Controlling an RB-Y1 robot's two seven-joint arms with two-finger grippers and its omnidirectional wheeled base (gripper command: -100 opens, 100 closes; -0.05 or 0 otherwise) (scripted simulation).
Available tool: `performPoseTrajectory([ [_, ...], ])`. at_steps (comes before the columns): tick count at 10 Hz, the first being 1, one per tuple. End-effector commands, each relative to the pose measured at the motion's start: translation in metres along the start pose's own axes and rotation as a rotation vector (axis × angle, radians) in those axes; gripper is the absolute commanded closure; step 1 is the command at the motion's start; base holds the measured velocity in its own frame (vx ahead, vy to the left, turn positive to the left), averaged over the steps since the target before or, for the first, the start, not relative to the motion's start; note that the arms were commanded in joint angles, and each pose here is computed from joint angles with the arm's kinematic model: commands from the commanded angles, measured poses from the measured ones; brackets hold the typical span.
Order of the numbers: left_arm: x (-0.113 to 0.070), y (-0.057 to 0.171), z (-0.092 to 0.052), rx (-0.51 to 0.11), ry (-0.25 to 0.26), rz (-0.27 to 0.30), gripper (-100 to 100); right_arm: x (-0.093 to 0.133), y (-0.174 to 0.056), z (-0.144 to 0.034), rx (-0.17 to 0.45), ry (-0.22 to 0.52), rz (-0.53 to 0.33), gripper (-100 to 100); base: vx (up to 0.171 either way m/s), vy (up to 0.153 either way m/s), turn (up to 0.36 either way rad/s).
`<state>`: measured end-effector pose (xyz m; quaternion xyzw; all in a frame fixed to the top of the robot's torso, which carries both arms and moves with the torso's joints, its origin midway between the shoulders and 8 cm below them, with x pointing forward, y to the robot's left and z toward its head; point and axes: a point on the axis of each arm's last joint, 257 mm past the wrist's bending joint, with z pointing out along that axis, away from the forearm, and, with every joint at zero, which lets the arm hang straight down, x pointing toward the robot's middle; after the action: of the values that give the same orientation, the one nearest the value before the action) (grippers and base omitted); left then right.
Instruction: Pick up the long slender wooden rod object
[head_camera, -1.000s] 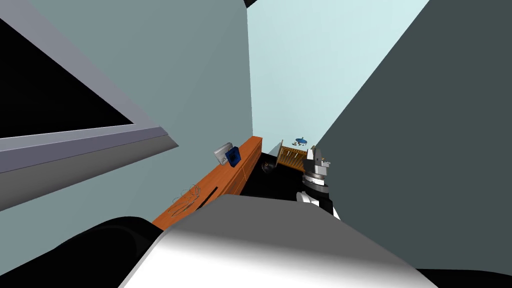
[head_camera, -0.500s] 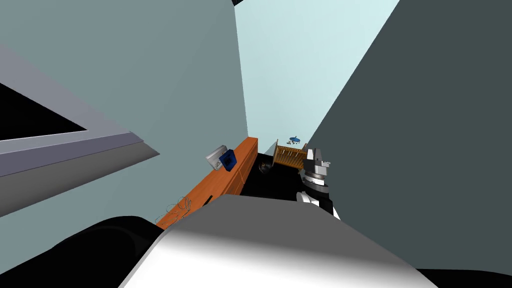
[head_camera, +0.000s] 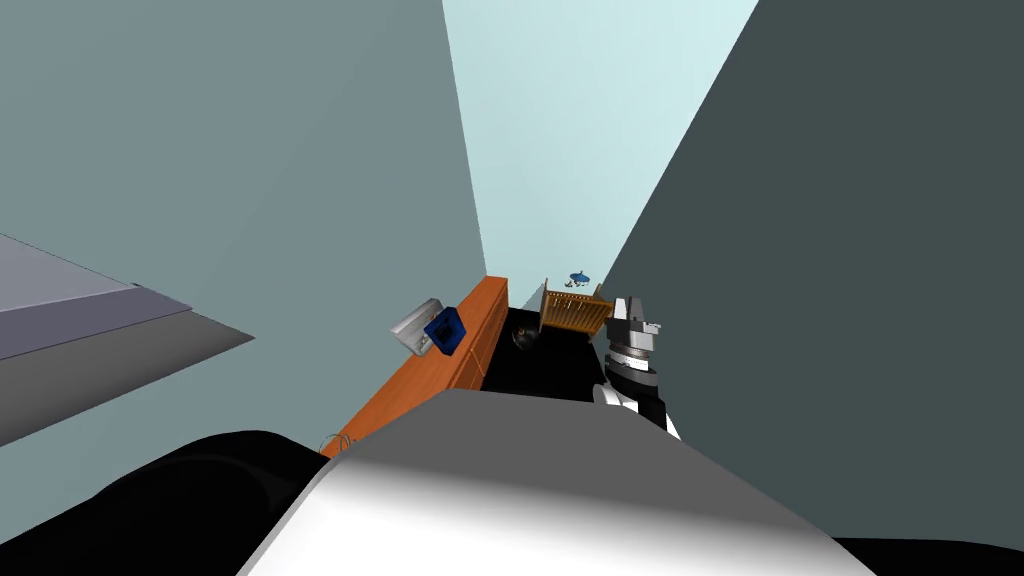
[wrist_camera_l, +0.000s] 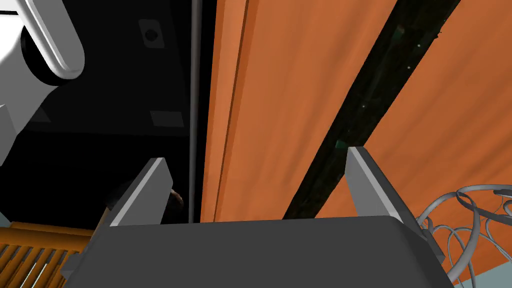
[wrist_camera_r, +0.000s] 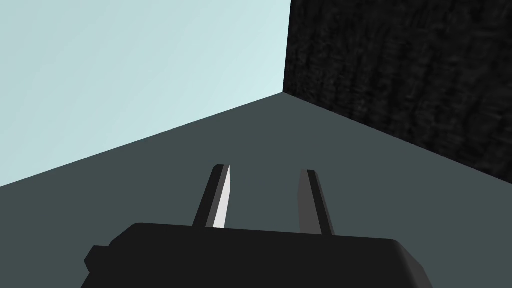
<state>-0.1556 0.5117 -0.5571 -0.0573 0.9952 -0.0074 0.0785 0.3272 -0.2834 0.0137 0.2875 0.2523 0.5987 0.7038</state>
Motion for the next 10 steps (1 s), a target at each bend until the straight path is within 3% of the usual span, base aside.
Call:
performPoseTrajectory([
  [1, 0.002, 0.011, 0.002, -0.022, 0.032, 0.075, -100, 0.0, 0.0, 0.0, 0.0, 0.0, 0.0, 0, 0.084, 0.063, -0.216],
  [5, -0.005, 0.013, 0.018, -0.03, 0.069, 0.208, -100, 0.0, 0.0, 0.0, 0.0, 0.0, 0.0, 0, 0.069, 0.034, -0.105],
  [6, -0.003, 0.015, 0.016, -0.032, 0.066, 0.185, -100, 0.0, 0.0, 0.0, 0.0, 0.0, 0.0, 0, 0.034, 0.01, -0.03],
  [7, -0.004, 0.015, 0.017, -0.031, 0.066, 0.19, 0, 0.0, 0.0, 0.0, 0.0, 0.0, 0.0, 0, 0.006, 0.002, 0.004],
  [8, -0.007, 0.007, 0.026, -0.036, 0.064, 0.182, -100, 0.0, 0.0, 0.0, 0.0, 0.0, 0.0, 0, -0.026, 0.022, -0.055],
  [10, -0.009, 0.001, 0.033, -0.039, 0.062, 0.177, -100, 0.0, 0.0, 0.0, 0.0, 0.0, 0.0, 0, -0.049, 0.032, -0.027],
])
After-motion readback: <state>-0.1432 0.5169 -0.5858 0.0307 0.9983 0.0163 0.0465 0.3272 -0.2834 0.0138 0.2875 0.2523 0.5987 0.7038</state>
